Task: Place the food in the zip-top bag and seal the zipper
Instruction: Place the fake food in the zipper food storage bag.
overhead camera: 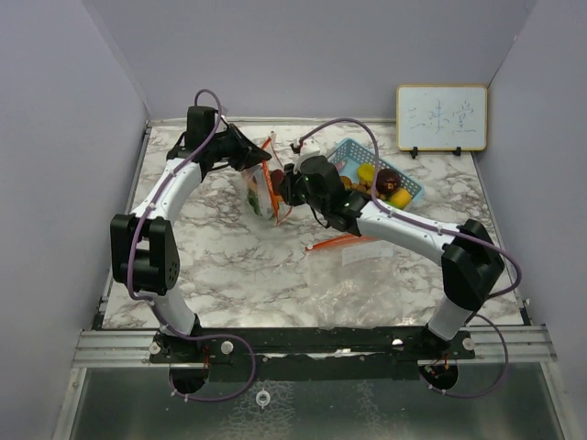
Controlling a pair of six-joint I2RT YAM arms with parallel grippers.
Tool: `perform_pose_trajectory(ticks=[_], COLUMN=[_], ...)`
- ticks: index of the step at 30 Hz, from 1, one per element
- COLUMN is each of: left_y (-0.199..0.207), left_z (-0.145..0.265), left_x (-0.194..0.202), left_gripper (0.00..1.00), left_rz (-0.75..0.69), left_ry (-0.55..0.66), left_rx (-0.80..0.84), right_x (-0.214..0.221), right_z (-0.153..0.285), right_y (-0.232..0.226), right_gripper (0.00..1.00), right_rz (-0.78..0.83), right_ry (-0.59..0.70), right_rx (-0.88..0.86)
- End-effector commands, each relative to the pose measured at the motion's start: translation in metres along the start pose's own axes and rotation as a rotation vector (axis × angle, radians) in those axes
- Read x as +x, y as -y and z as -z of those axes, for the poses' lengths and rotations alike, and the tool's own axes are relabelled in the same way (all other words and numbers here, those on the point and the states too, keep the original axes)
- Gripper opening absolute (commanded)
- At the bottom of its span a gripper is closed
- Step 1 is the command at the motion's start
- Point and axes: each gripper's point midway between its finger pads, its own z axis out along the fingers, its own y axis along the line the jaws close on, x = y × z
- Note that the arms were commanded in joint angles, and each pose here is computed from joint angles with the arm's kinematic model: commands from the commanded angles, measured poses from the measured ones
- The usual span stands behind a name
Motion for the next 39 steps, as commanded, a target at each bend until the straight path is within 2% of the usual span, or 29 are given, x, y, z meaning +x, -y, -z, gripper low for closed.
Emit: perform_pose_trajectory(ticks=[1,6,9,12,17,20,21,26,32,34,39], left_y=[0.056,0.063,0.052,0.052,0.052,0.046,0.043,0.038,0.028,0.027,0.033], left_z=[0.021,0.025,0.021,0.019,0.016,0.014,0.013,0.011,0.008,0.009,0.013], left_x=[0.013,0.021,0.027,0.027,0.023,0.019,0.018,0.016,0.019,0.021,0.016], left_gripper=[0.00,0.00,0.00,0.00,0.00,0.00,0.00,0.00,0.00,0.00,0.00], left_rz=[0.055,0.094,0.131,0.144,0.134,0.127,0.130,0.137,0.142,0.144,0.079], left_ry=[-0.034,-0.063,-0.083,-0.093,-0.089,-0.079,-0.079,-0.076,-0.082,-0.085,-0.065], left_rx=[0.200,0.246,0.240,0.250,0.249,0.227,0.221,0.208,0.181,0.180,0.174], right_x=[-0.071,-0.080,-0.088,-0.077,-0.047,-0.040,-0.040,-0.046,-0.080,-0.086,-0.071], right_z=[-0.019,-0.052,-0.066,-0.079,-0.059,-0.035,-0.028,0.006,0.052,0.062,0.059], right_y=[0.015,0.040,0.039,0.033,0.037,0.038,0.037,0.022,0.036,0.057,0.136], right_gripper=[0.02,0.02,0.02,0.05,0.46,0.65,0.67,0.72,0.72,0.71,0.68], right_rz=[-0.046,-0.010,-0.009,0.004,0.021,0.047,0.055,0.039,-0.008,-0.027,-0.098], right_ry=[0.295,0.353,0.387,0.344,0.222,0.185,0.171,0.161,0.228,0.213,0.020], right_rx=[0.155,0.342,0.351,0.334,0.313,0.285,0.269,0.162,0.239,0.317,0.477])
